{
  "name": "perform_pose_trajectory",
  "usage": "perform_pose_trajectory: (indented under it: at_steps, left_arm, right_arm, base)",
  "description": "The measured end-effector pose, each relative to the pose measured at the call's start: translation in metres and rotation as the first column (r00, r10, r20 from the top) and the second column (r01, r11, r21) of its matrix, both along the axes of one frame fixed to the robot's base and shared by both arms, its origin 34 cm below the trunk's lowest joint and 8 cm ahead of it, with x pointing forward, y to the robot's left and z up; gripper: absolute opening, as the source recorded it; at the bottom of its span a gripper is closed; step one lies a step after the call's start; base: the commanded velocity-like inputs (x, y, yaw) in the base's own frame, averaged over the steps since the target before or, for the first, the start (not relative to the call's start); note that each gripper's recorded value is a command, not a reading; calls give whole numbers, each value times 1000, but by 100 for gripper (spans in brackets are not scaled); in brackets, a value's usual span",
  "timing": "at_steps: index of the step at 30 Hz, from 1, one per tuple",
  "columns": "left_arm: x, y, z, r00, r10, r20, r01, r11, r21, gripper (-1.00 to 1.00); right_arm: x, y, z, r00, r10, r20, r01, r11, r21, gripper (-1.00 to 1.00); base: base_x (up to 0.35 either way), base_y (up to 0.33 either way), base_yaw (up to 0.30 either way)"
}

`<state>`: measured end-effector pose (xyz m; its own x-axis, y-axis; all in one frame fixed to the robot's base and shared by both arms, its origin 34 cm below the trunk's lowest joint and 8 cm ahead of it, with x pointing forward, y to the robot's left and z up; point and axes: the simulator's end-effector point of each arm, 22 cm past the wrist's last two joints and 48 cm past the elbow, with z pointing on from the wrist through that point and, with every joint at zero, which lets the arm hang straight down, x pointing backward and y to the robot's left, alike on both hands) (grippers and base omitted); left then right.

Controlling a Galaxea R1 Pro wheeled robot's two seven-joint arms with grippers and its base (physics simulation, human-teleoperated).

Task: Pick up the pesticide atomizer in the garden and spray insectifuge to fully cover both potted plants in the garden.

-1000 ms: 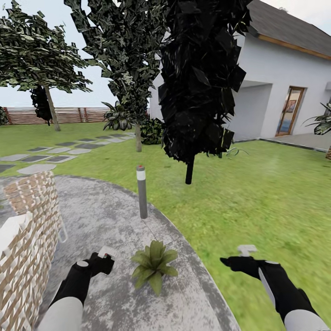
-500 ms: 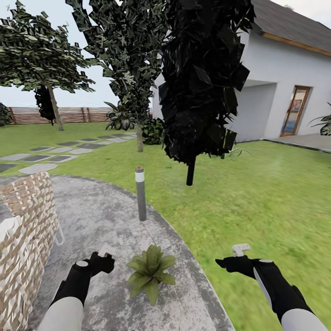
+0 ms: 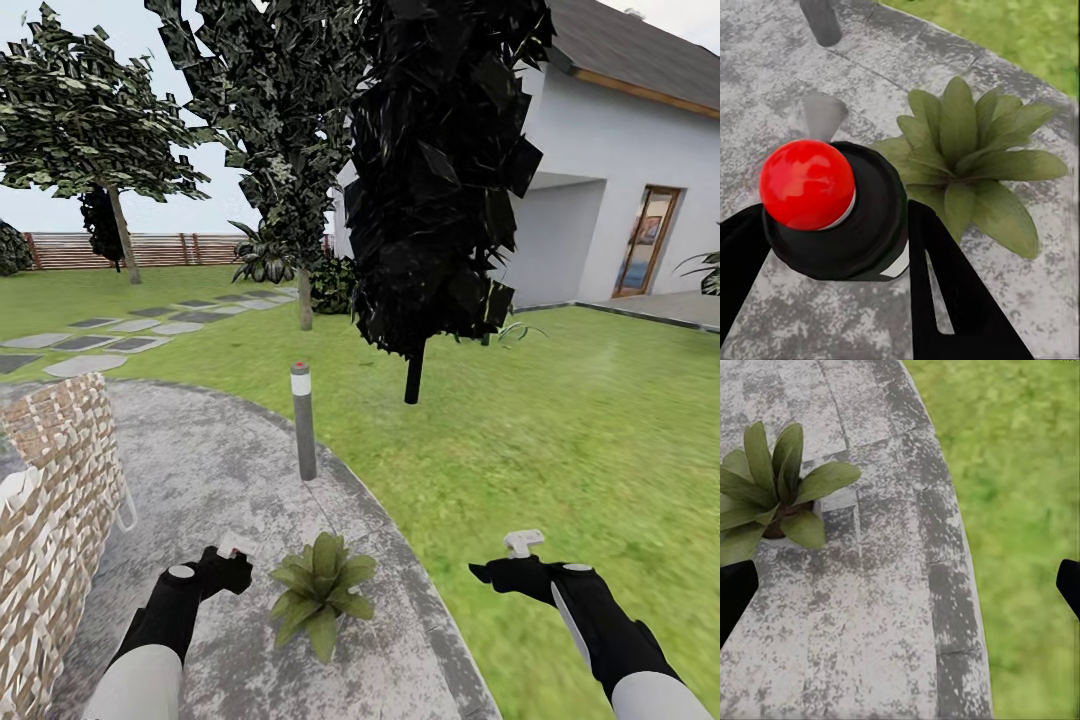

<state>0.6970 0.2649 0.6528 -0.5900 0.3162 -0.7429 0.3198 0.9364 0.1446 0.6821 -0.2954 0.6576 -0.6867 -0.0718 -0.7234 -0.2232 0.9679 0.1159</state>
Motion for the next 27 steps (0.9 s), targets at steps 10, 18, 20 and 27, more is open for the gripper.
perform_pose_trajectory:
  at_steps: [10,18,20,27]
  left_arm:
    - [-9,-63,34,943,-333,-21,332,942,-43,-100]
    - [-15,-65,69,905,-425,1,424,904,-55,-100]
    - [-15,-65,69,904,-428,0,427,903,-53,-100]
    - [-16,-50,69,902,-431,-38,431,902,20,-100]
  right_arm:
    - [3,2,5,1000,14,12,-14,1000,-11,100]
    - [3,3,5,1000,14,11,-14,1000,-11,100]
    - [3,3,5,1000,14,11,-14,1000,-11,100]
    - [-8,2,-5,998,-4,-62,4,1000,-2,100]
  base:
    - [0,0,0]
    - [0,0,0]
    - [0,0,0]
    - [0,0,0]
